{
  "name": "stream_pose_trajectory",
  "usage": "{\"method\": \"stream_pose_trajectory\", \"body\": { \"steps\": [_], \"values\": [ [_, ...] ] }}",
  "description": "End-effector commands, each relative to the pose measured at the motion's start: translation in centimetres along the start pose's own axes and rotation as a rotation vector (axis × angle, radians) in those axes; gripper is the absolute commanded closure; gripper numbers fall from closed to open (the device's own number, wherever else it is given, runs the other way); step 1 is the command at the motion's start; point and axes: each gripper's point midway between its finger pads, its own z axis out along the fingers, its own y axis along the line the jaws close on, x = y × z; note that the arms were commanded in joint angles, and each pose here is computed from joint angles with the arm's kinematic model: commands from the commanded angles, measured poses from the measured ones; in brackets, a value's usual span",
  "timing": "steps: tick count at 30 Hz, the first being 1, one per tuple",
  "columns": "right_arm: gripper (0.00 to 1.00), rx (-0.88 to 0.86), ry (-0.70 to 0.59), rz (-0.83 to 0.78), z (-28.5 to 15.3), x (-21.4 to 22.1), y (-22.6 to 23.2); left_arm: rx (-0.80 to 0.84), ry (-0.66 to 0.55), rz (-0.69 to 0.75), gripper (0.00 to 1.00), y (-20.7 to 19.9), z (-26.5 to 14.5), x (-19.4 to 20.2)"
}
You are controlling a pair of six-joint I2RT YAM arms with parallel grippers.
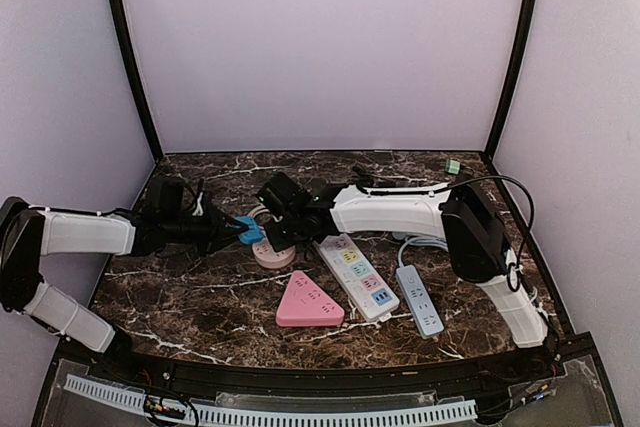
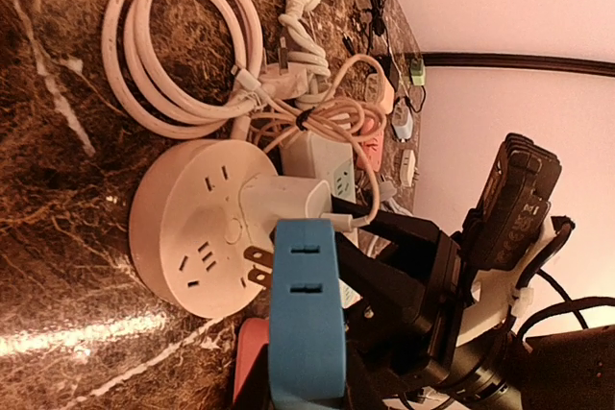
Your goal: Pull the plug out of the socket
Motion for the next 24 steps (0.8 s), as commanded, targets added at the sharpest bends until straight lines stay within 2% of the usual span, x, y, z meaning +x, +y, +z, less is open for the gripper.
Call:
{"method": "stream_pose_trajectory", "body": {
  "steps": [1, 7, 9, 10, 11, 12, 15, 19, 24],
  "values": [
    [1.0, 0.01, 0.143, -0.013, 0.1, 4.1, -1.4, -0.127, -0.111, 0.0, 1.0, 1.2, -2.4, -2.0],
    [1.0, 0.003, 0.132, -0.013, -0.6, 3.6, -1.9, -0.359, -0.189, -0.08, 1.0, 5.5, -4.8, -4.0],
    [1.0, -0.003, 0.132, -0.014, -0.6, 3.6, -1.9, -0.482, -0.231, -0.043, 1.0, 6.4, -5.9, -5.5],
    [1.0, -0.003, 0.132, -0.014, -0.6, 3.6, -2.0, -0.545, -0.223, -0.004, 1.0, 6.0, -6.7, -6.0],
    [1.0, -0.003, 0.133, -0.014, -0.7, 3.6, -2.1, -0.653, -0.222, 0.0, 1.0, 7.2, -7.7, -6.2],
    [1.0, -0.006, 0.137, -0.015, -0.6, 3.7, -2.1, -0.673, -0.243, 0.058, 1.0, 5.9, -8.3, -7.5],
    [1.0, -0.02, 0.141, -0.021, -0.5, 3.9, -2.0, -0.868, -0.298, 0.148, 1.0, 6.0, -10.9, -9.9],
    [1.0, -0.034, 0.143, -0.022, -0.3, 4.0, -2.0, -1.072, -0.264, 0.23, 1.0, 7.4, -12.6, -11.2],
    [1.0, -0.052, 0.14, -0.032, -0.4, 3.7, -1.9, -1.264, -0.142, 0.302, 1.0, 10.1, -12.6, -12.0]
  ]
}}
